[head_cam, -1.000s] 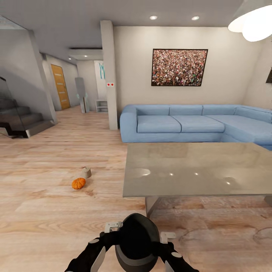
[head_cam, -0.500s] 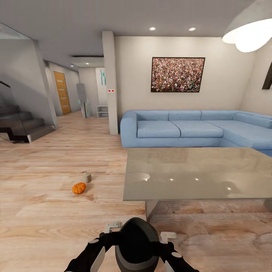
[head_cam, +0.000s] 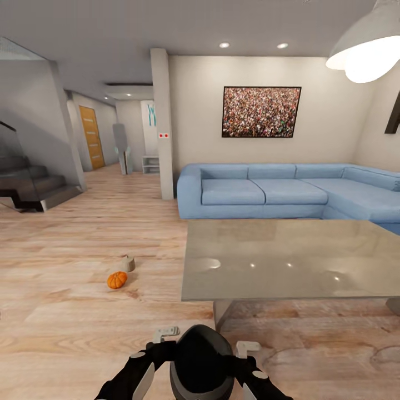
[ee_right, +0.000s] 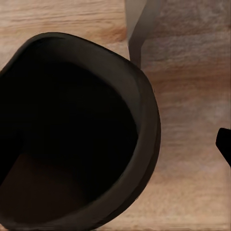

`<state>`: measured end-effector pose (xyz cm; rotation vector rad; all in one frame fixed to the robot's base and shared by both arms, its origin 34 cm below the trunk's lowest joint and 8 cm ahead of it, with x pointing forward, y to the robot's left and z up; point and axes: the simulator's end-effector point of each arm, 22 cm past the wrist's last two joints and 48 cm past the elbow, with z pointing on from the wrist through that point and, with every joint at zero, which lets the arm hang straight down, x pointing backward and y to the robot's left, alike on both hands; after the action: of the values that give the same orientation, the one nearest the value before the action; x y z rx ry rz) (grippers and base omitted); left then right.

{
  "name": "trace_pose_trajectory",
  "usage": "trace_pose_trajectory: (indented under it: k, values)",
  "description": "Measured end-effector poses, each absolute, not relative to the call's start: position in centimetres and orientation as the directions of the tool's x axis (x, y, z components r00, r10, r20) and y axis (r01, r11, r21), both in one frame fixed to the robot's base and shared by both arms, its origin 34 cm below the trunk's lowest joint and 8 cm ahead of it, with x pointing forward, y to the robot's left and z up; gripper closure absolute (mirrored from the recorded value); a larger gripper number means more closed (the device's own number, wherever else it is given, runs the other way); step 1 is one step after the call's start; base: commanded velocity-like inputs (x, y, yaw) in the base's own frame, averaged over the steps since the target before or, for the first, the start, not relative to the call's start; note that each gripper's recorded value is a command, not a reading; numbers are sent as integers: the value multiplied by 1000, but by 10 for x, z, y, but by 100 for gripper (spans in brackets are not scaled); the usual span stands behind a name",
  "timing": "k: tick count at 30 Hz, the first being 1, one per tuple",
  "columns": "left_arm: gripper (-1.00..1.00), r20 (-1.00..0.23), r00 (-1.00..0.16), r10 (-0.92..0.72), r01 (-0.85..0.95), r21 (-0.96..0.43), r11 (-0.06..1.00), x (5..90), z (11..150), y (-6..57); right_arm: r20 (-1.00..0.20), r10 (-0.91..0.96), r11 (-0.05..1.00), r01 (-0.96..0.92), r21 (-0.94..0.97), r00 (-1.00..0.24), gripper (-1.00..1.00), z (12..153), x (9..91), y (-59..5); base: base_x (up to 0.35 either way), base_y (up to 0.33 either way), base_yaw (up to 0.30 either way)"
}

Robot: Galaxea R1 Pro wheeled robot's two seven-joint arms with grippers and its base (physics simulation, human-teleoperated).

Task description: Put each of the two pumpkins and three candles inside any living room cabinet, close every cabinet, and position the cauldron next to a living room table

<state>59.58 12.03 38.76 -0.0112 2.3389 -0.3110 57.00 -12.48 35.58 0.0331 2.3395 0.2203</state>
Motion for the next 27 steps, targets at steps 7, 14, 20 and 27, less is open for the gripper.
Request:
trace_pose_trajectory:
  k: [7,14,20,27]
  values:
    - [-100,-696,-711,-100,85,-226,970,599,402,120,-705,91,985,-42,169,-704,-100,371,573,-125,-247,148,-12]
    - [-100,-690,-717,-100,83,-227,970,601,414,120,-699,91,985,-39,168,-709,-100,382,576,-127,-279,179,-139]
    - [-100,-685,-722,-99,82,-226,971,600,410,120,-693,91,985,-37,168,-715,-100,378,574,-127,-241,122,-171]
    - [-100,-679,-727,-99,81,-227,970,598,406,120,-686,91,985,-36,168,-722,-100,374,571,-127,-82,20,-175]
